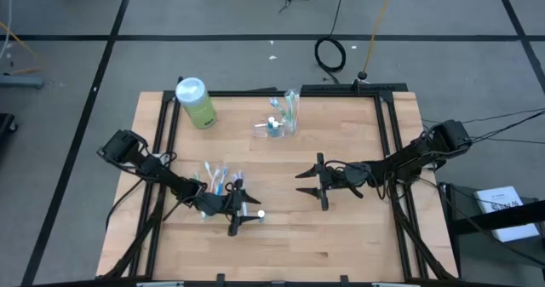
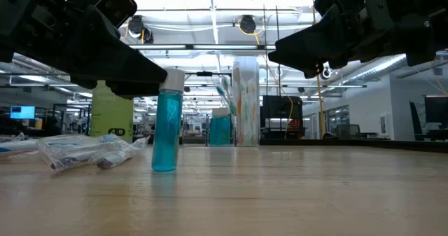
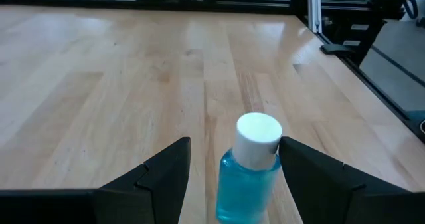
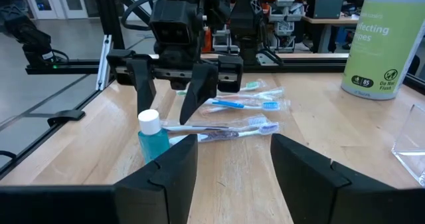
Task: Pick & Place toothbrushing station
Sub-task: Put the blue mouthwash into the transparent organizer
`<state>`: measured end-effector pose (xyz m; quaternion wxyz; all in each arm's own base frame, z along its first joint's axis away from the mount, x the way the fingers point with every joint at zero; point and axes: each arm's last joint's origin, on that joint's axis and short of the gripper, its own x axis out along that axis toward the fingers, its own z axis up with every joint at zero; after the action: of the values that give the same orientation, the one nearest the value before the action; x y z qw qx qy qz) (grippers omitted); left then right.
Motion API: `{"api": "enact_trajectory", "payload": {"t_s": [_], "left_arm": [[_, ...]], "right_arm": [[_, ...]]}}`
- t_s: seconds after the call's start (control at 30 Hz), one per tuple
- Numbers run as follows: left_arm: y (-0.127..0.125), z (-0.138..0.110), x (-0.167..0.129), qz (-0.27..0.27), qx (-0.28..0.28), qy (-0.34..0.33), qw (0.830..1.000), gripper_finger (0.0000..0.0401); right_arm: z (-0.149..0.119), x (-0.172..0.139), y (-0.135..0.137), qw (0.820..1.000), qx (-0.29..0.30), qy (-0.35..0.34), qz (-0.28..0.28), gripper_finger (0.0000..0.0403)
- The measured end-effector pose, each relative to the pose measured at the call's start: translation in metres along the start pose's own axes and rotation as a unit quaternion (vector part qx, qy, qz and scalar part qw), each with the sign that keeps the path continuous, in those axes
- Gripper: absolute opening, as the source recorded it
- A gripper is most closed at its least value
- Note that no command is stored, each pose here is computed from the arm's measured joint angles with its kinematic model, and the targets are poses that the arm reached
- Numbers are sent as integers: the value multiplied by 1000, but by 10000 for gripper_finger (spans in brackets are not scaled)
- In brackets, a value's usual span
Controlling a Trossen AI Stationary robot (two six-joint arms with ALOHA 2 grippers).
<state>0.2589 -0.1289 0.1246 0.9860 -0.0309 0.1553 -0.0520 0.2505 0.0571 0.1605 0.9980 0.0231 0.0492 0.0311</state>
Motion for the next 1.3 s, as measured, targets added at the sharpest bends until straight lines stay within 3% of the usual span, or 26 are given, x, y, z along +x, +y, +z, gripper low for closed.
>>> {"api": "enact_trajectory", "payload": {"t_s": [0.63, 0.87, 1.3], "left_arm": [[-1, 0, 0, -7, -9, 3, 1000, 237], [2, 2, 1, 5, -65, -5, 998, 237], [0, 1, 2, -9, -23, 12, 1000, 236]], "right_arm": [[0, 0, 0, 1000, 0, 0, 0, 183], [0, 0, 0, 1000, 0, 0, 0, 183], [0, 0, 0, 1000, 0, 0, -1, 183]]}}
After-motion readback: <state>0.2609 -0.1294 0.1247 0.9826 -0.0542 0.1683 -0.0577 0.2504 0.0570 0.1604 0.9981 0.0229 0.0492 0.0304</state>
